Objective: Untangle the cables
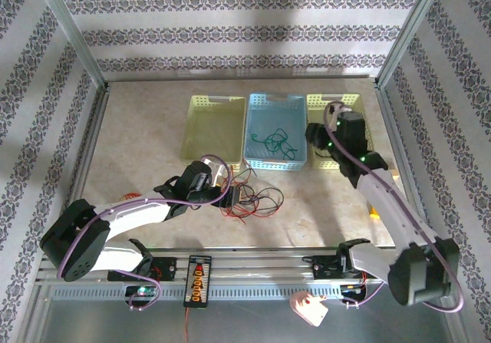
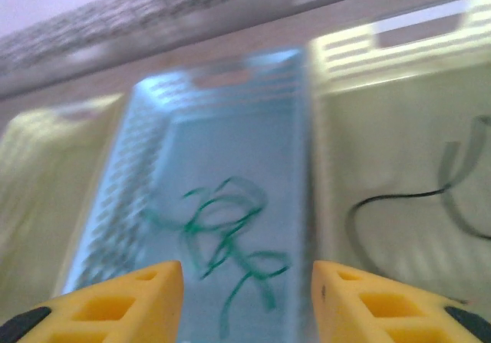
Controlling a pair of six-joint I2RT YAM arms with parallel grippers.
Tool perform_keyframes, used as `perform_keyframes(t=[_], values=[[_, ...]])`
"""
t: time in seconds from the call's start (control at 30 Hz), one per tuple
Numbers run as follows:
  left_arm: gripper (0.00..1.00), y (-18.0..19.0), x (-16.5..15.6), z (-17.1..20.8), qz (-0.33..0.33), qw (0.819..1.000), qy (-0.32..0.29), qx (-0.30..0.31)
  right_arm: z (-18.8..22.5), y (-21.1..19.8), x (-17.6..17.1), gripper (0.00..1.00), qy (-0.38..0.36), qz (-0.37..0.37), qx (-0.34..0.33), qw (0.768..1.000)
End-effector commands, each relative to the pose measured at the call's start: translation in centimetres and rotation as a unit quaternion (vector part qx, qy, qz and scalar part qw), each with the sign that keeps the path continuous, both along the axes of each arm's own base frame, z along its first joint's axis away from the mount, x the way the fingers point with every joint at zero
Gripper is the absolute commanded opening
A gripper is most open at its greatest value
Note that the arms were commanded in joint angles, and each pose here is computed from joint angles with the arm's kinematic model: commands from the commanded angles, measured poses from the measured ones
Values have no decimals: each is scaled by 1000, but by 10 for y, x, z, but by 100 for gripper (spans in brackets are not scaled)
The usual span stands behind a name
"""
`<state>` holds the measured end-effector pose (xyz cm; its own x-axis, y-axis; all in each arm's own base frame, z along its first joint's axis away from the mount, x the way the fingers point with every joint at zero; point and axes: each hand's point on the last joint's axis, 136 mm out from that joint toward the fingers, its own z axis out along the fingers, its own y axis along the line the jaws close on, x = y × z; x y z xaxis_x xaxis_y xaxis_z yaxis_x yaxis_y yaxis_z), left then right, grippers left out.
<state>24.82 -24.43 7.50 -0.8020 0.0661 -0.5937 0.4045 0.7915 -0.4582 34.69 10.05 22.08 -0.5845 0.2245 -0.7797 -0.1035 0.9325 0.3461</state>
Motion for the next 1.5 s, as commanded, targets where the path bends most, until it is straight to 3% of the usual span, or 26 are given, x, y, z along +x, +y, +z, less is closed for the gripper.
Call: perform_keyframes(t=[0.0,0.13,0.4,0.57,0.97,1.07,1.23,1.47], values=[[85,-6,6,8,8,1000,-17,-14,-28,50,-46,48,38,113,-39,992],[85,-3,5,4,12,1000,-13,-9,-51,104,-86,48,71,215,-50,973],[84,1,5,-3,14,1000,-5,13,-92,160,-112,50,137,316,-62,937],[82,22,12,-12,56,996,-6,70,-117,176,-121,51,176,352,-67,917],[82,28,10,-11,68,995,-9,71,-146,199,-119,51,201,380,-102,897],[82,28,10,-12,66,995,-8,74,-153,199,-118,39,209,380,-106,895],[75,27,11,-18,59,995,-2,86,-155,185,-116,3,210,358,-117,902],[72,21,15,-28,56,994,8,89,-122,150,-101,0,154,291,-118,937]])
